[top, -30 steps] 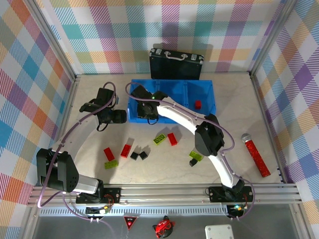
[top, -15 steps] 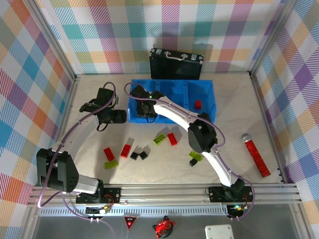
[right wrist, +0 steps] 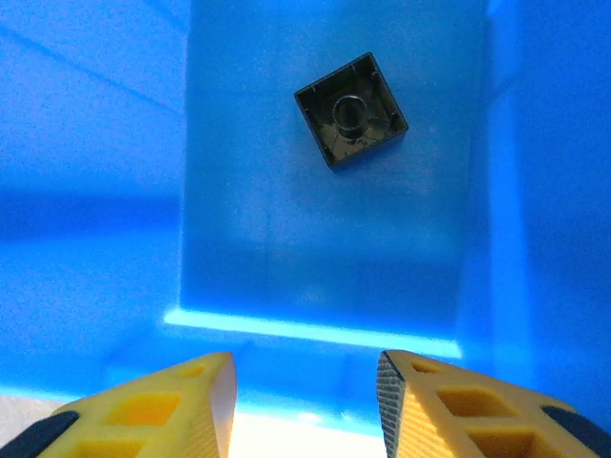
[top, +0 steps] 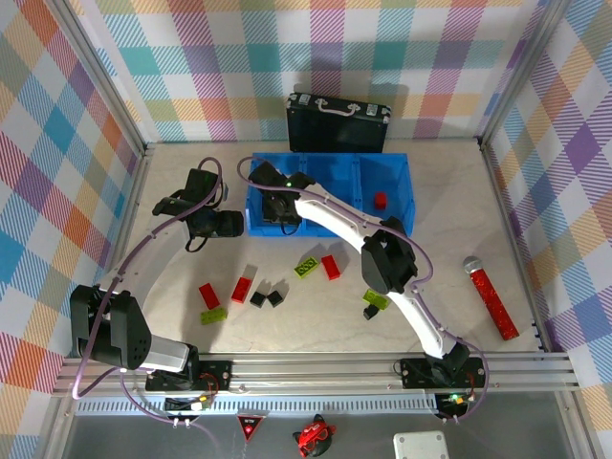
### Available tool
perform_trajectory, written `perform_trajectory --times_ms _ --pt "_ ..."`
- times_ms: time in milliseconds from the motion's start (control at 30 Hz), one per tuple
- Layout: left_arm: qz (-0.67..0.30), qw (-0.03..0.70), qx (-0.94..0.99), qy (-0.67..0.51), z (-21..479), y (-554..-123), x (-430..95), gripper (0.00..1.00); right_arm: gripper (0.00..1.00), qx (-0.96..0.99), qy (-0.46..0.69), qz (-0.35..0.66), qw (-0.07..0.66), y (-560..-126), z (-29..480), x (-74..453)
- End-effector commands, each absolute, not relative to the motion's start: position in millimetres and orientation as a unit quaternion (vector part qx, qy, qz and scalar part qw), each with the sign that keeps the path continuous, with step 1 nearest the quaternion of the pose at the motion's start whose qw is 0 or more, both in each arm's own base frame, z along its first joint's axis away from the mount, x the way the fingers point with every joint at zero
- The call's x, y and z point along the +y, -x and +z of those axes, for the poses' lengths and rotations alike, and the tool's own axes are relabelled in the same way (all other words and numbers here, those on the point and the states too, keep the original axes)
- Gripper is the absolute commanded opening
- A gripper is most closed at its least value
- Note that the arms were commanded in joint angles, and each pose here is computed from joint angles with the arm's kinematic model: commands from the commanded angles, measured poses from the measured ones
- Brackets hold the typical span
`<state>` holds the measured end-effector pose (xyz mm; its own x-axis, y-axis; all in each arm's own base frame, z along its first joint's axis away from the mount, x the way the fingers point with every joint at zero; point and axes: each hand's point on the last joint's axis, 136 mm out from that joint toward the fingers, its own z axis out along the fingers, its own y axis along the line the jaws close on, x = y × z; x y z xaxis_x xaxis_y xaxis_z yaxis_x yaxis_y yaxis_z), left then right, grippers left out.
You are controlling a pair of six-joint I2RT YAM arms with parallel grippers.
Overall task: Sort the legos into containers by color
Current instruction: Place the lego in the container, then pick up the lego from the bottom-left of the table.
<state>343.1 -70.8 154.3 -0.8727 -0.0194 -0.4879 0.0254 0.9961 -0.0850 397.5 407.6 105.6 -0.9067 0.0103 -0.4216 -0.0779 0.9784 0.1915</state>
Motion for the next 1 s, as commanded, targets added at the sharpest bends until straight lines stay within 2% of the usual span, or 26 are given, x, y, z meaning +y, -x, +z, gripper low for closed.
perform_trajectory --times_ms 0,200,533,667,967 --pt "-0.052 0.256 0.965 0.007 159.9 -340.0 -67.0 0.70 0.44 0.963 0.024 0.126 0.237 -393.2 156.5 402.0" --pt "-0.061 0.250 0.966 0.011 157.4 -337.3 -69.5 0.70 0.44 0.960 0.046 0.138 0.240 -377.1 180.4 390.9" --pt "-0.102 0.218 0.970 0.040 152.2 -329.4 -84.5 0.70 0.44 0.958 0.087 0.137 0.235 -338.5 188.0 353.0" --pt "-0.113 0.190 0.974 0.050 142.9 -316.4 -91.3 0.70 0.44 0.959 0.100 0.138 0.225 -323.1 183.9 340.1" --pt "-0.073 0.147 0.985 0.060 111.9 -269.5 -94.7 0.69 0.44 0.963 0.105 0.136 0.206 -300.4 159.7 312.2"
